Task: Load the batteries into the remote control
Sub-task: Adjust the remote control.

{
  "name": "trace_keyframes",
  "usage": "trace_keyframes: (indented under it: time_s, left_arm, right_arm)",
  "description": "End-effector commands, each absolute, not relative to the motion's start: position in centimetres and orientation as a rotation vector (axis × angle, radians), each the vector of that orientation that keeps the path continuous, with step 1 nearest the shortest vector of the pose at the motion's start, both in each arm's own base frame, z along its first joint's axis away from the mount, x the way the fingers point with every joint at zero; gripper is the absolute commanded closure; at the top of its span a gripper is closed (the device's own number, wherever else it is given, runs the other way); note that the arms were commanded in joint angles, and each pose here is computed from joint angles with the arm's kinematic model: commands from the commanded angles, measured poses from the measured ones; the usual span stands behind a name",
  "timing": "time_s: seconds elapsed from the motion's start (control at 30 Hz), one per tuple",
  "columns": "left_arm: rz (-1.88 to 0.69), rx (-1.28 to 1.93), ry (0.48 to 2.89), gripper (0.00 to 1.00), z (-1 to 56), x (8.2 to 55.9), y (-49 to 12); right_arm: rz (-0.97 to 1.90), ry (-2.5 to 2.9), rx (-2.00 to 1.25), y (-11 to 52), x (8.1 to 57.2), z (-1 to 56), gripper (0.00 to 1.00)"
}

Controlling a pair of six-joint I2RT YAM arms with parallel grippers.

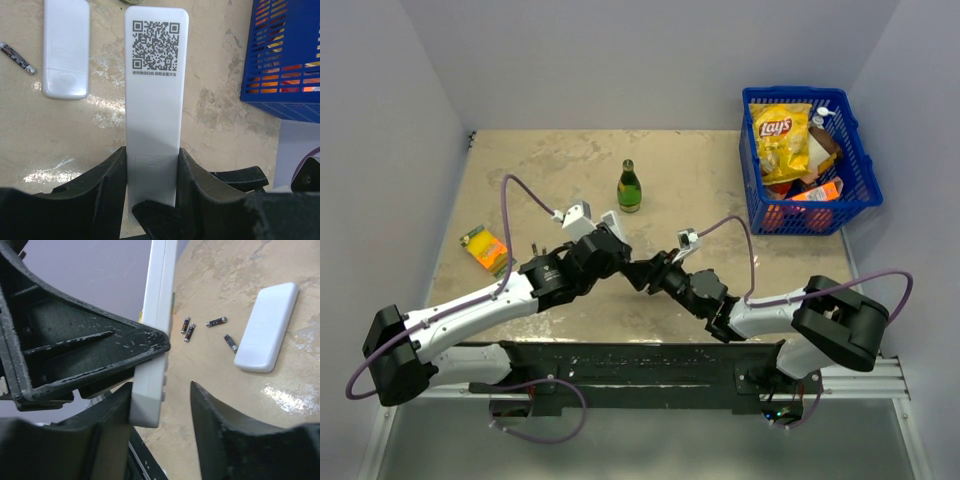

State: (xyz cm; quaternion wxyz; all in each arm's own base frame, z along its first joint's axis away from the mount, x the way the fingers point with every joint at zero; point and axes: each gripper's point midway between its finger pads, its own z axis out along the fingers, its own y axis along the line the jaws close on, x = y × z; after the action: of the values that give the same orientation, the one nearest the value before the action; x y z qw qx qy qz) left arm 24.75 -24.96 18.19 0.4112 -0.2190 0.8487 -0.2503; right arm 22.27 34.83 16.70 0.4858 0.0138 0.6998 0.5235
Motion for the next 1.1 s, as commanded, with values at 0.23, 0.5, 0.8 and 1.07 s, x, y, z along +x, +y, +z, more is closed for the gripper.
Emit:
trace_keyframes:
  time_s: [0.23,0.5,0.8,1.07]
  left_arm:
    - [-0.647,-0.551,1.99,0.4,21.9,26.0,-24.7]
    - [-0.661,-0.348,1.696,0.04,28.3,24.9,-19.4]
    - [-0.859,-0.02,1.268,0.01,36.8,22.0,-16.8]
    - [-0.942,0.163,1.297,0.0,37.8,22.9,-20.9]
  right_arm:
    - [1.338,1.61,0.075,34.6,22.2,19.5,0.96]
    - [1.39,1.556,0.038,33.6,20.9,23.5,1.0]
    - [1.626,1.457,-0.151,33.6,18.9,29.3,1.0]
    - [1.768,1.315,-0.26,32.5,17.8,33.1,1.0]
